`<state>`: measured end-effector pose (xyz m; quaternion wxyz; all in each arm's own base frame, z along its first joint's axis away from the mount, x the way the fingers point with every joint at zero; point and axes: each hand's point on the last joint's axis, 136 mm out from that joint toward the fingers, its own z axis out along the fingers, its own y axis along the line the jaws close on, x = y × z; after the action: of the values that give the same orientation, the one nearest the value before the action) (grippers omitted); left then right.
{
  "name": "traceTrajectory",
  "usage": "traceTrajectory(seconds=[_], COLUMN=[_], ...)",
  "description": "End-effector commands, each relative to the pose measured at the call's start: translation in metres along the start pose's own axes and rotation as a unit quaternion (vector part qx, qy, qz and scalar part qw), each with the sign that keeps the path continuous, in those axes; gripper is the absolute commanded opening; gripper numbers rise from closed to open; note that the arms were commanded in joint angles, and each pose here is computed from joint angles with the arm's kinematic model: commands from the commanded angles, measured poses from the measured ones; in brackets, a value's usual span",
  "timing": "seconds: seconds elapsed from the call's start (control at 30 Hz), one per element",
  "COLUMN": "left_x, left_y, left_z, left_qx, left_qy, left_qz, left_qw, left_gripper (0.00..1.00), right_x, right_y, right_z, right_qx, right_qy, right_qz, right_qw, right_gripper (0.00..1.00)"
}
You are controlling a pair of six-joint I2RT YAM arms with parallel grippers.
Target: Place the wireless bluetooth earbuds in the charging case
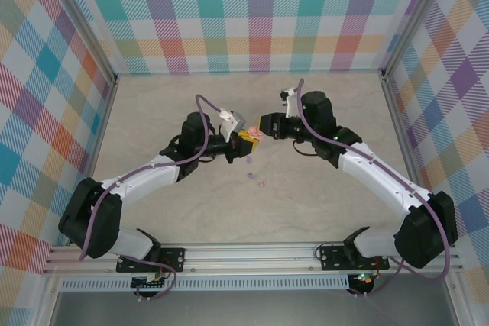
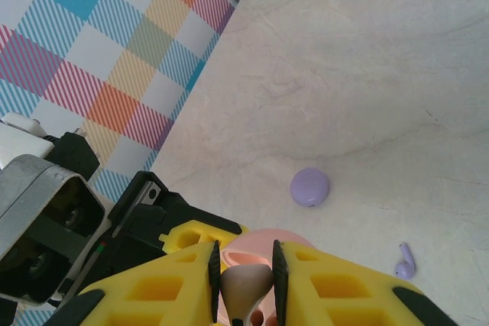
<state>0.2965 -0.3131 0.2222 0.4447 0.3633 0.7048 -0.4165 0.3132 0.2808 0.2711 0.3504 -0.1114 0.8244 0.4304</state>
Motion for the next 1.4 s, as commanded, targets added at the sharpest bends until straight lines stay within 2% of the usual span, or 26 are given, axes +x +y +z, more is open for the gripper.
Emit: traceTrajectory(seconds=[0.0,1.37], left_x=[-0.026,-0.041], left_y=[-0.016,-0.016], left_z=[-0.004,-0.007], left_qx=[0.018,0.01], left_qy=[-0.03,-0.053], left_qz=[0.024,0.003], left_qw=[0.999,0.999], left_gripper=[0.16,0.16], right_x=[-0.011,0.0], right_y=[0.008,-0.001], right_z=[0.001,0.01], right_qx=[-0.004,0.016], right_qy=[-0.014,-0.007], right_qz=[-0.023,-0.036], right_qw=[1.0,0.999], right_gripper=[0.28,0.28])
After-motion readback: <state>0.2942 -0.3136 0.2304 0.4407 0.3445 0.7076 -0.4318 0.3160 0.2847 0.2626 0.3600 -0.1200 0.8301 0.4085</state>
